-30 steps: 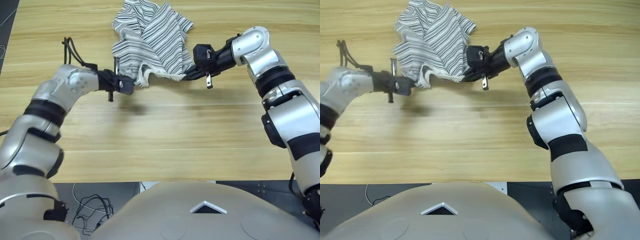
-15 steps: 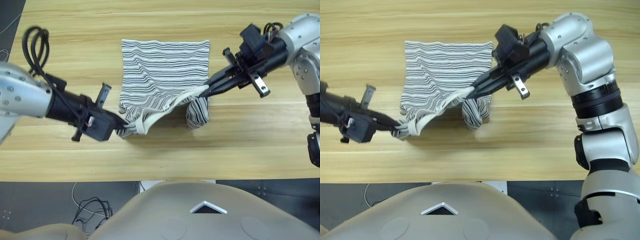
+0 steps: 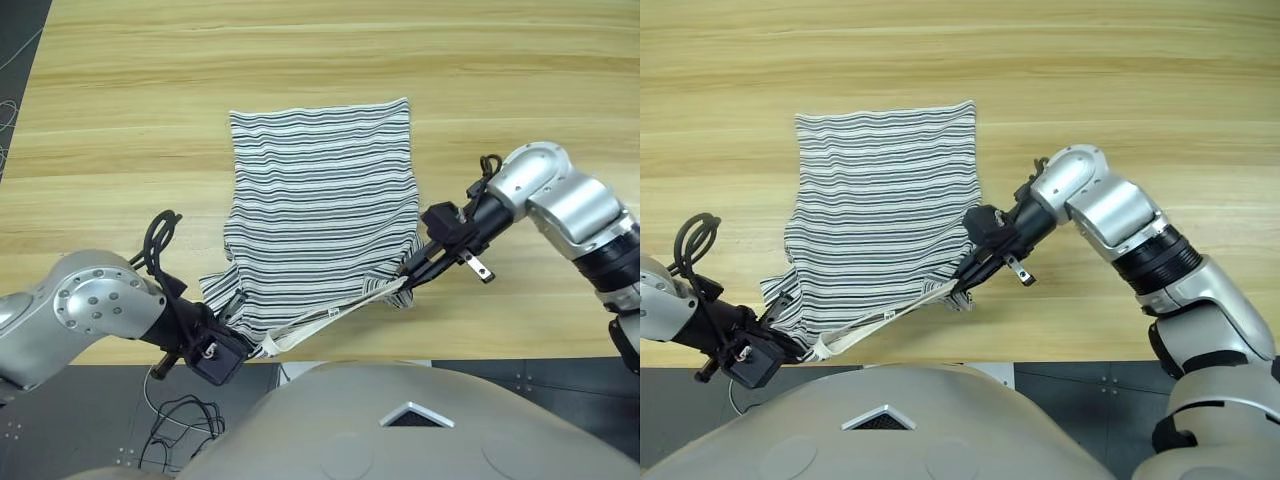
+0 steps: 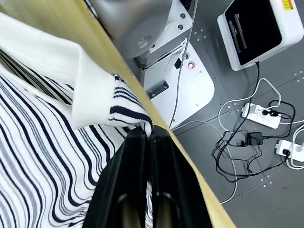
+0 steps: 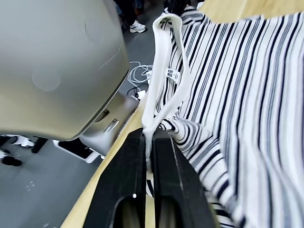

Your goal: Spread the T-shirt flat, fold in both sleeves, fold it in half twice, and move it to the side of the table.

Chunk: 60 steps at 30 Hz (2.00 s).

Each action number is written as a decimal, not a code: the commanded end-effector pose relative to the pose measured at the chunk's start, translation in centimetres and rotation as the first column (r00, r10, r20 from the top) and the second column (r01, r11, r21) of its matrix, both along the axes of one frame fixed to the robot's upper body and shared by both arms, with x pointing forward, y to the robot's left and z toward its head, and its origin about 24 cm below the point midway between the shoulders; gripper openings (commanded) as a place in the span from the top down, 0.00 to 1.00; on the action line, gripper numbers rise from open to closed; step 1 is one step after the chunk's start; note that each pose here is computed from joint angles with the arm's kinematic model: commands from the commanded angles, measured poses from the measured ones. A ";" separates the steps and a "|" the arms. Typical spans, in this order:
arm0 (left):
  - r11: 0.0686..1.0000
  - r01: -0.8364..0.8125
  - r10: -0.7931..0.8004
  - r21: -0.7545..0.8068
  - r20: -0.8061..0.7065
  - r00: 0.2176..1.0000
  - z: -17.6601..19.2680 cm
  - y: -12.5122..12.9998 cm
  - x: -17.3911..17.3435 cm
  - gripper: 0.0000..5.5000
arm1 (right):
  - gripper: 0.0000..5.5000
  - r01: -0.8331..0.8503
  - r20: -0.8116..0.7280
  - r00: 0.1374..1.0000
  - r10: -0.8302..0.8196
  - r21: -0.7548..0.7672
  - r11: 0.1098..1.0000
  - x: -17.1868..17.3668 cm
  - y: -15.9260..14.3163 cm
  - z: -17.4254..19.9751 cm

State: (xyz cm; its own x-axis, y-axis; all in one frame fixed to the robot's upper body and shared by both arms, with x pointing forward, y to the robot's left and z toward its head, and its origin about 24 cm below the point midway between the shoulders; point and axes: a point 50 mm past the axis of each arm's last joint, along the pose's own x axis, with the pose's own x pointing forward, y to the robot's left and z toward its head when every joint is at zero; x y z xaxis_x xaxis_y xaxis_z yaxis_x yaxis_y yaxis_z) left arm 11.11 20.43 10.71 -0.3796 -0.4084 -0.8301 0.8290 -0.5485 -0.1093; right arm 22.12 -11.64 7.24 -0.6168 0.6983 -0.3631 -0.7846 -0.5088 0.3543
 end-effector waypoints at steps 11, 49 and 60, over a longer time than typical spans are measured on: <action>0.998 -0.010 0.009 0.069 0.022 1.000 -0.4 0.7 0.1 0.98 | 0.72 0.146 -0.179 0.976 -0.123 0.123 0.982 1.1 0.4 2.6; 0.994 -0.072 0.068 0.076 0.053 0.996 -2.6 0.7 -0.6 0.66 | 0.70 0.094 -0.020 0.995 -0.098 -0.149 0.984 -0.8 -2.6 -4.5; 0.996 -0.065 0.079 -0.056 0.281 0.957 2.5 -0.5 2.4 0.66 | 0.70 0.043 0.082 0.996 -0.021 -0.279 0.959 -0.9 -3.5 -5.8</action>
